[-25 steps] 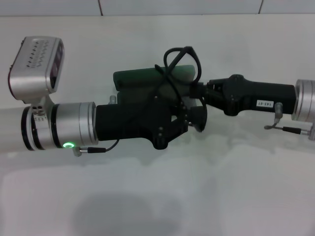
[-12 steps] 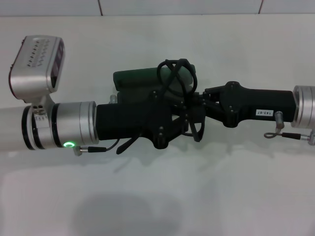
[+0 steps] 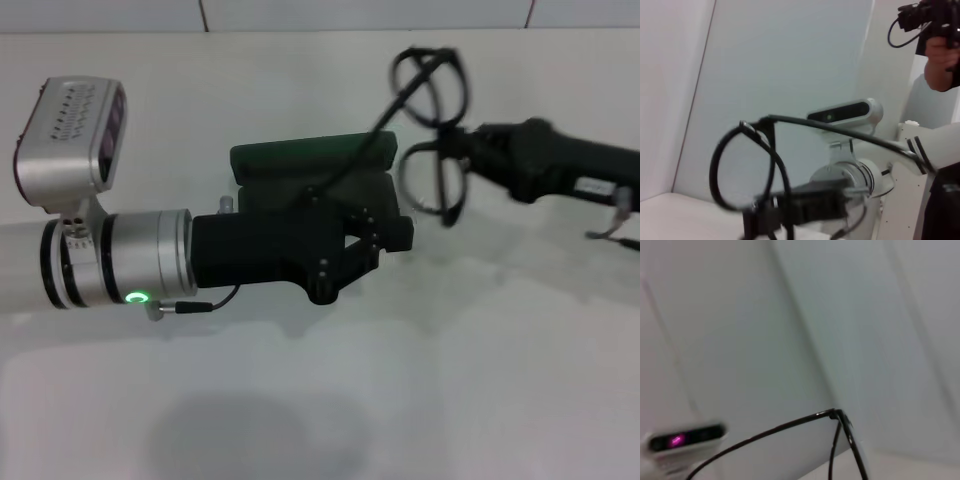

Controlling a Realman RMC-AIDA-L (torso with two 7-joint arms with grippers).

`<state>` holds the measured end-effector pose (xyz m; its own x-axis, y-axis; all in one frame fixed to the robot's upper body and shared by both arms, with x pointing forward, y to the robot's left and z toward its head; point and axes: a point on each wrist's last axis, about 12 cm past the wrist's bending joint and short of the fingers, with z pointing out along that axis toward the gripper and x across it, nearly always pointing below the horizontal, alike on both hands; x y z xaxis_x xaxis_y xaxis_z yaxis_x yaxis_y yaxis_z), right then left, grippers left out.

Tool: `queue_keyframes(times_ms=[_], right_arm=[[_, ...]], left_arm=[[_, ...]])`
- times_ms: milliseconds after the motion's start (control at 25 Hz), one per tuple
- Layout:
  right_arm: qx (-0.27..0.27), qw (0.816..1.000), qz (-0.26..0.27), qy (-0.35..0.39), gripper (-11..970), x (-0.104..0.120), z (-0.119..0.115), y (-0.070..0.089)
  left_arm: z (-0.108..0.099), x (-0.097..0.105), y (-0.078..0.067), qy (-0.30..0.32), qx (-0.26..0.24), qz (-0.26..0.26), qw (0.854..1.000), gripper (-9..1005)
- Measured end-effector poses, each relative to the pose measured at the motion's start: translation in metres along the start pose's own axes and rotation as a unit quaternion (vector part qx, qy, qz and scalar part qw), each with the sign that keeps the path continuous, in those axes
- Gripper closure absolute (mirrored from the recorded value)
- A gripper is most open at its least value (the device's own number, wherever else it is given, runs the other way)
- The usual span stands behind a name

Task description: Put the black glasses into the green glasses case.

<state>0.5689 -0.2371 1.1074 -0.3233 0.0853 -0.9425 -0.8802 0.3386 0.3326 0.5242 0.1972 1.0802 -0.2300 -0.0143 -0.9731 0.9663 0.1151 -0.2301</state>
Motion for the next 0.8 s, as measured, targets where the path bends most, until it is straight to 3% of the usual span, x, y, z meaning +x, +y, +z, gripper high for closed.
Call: queue_keyframes(times_ms=[120, 240, 400, 560, 800], right_arm=[[0.031, 0.999, -0.008, -0.012, 902, -0.004, -0.018, -0.006], [0.096, 0.995, -0.026, -0.015, 902, -0.005, -0.058, -0.019], [0.124, 0.992, -0.031, -0.006, 903, 0.001, -0.076, -0.021], [0.115, 0.993, -0.040, 0.010, 903, 0.011, -0.071, -0.016], [0.066, 0.995, -0.066, 0.030, 903, 0.025, -0.039, -0.003]], left_arm=[[-0.001, 0.000, 0.000, 0.000, 0.000, -0.003, 1.000, 997], [-0.001, 0.000, -0.001, -0.001, 0.004, -0.003, 1.000, 997], [-0.002, -0.005, -0.003, -0.007, 0.019, 0.004, 1.000, 997], [-0.002, -0.009, -0.003, -0.011, 0.028, 0.011, 0.999, 997], [0.002, -0.013, -0.003, -0.013, 0.040, 0.016, 0.999, 997]])
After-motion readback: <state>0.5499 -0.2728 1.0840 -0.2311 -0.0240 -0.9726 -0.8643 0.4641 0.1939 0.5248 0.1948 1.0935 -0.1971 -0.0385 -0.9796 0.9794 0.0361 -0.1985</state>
